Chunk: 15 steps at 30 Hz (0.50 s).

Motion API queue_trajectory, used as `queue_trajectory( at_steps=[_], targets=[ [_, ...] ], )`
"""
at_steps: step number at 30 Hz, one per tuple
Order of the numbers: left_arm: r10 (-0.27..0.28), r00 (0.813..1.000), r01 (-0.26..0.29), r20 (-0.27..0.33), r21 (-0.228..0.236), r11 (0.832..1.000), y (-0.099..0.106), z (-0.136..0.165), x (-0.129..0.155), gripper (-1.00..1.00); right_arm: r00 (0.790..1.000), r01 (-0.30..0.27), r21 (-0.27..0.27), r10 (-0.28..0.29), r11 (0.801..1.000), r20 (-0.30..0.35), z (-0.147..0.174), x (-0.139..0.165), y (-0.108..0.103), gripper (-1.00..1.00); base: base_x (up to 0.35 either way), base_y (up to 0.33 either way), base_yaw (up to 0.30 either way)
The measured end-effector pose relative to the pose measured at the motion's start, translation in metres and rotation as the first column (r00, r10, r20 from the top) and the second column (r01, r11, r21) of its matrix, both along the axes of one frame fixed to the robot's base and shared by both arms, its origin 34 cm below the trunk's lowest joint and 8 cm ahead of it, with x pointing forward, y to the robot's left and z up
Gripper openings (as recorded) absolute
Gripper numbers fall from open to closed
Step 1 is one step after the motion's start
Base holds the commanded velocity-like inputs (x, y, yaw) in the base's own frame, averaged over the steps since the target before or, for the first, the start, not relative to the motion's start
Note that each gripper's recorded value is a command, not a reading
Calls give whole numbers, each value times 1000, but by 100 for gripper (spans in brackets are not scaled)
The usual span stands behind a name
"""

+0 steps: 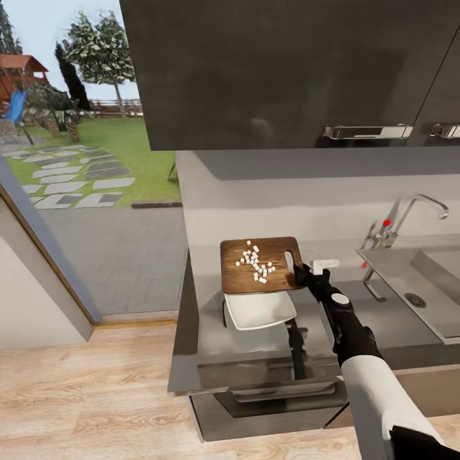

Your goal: In the kitchen, take the Vidalia onion out of the sink, dice it on the chopping board with the paring knife, put the diced onion into the bowl on the countertop, then place both the paring knife and the chopping board into the sink.

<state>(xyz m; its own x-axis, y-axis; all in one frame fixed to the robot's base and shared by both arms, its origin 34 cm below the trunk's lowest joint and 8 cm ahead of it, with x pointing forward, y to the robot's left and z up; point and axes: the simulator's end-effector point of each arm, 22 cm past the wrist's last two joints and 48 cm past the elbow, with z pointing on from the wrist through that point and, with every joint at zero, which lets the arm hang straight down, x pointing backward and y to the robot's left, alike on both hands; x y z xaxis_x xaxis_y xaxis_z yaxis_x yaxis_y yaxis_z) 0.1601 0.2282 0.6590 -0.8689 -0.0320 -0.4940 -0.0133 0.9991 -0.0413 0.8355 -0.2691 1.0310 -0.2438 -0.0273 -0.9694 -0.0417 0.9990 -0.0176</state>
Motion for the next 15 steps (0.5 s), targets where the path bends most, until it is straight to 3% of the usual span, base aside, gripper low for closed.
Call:
queue_trajectory(
  at_steps=[15],
  targets=[
    [1, 1000, -1, 0, 1, 1000, 0, 0, 0, 100, 999, -9, -4, 9, 1000, 43, -2, 0, 4, -100, 0, 0, 0]
  ],
)
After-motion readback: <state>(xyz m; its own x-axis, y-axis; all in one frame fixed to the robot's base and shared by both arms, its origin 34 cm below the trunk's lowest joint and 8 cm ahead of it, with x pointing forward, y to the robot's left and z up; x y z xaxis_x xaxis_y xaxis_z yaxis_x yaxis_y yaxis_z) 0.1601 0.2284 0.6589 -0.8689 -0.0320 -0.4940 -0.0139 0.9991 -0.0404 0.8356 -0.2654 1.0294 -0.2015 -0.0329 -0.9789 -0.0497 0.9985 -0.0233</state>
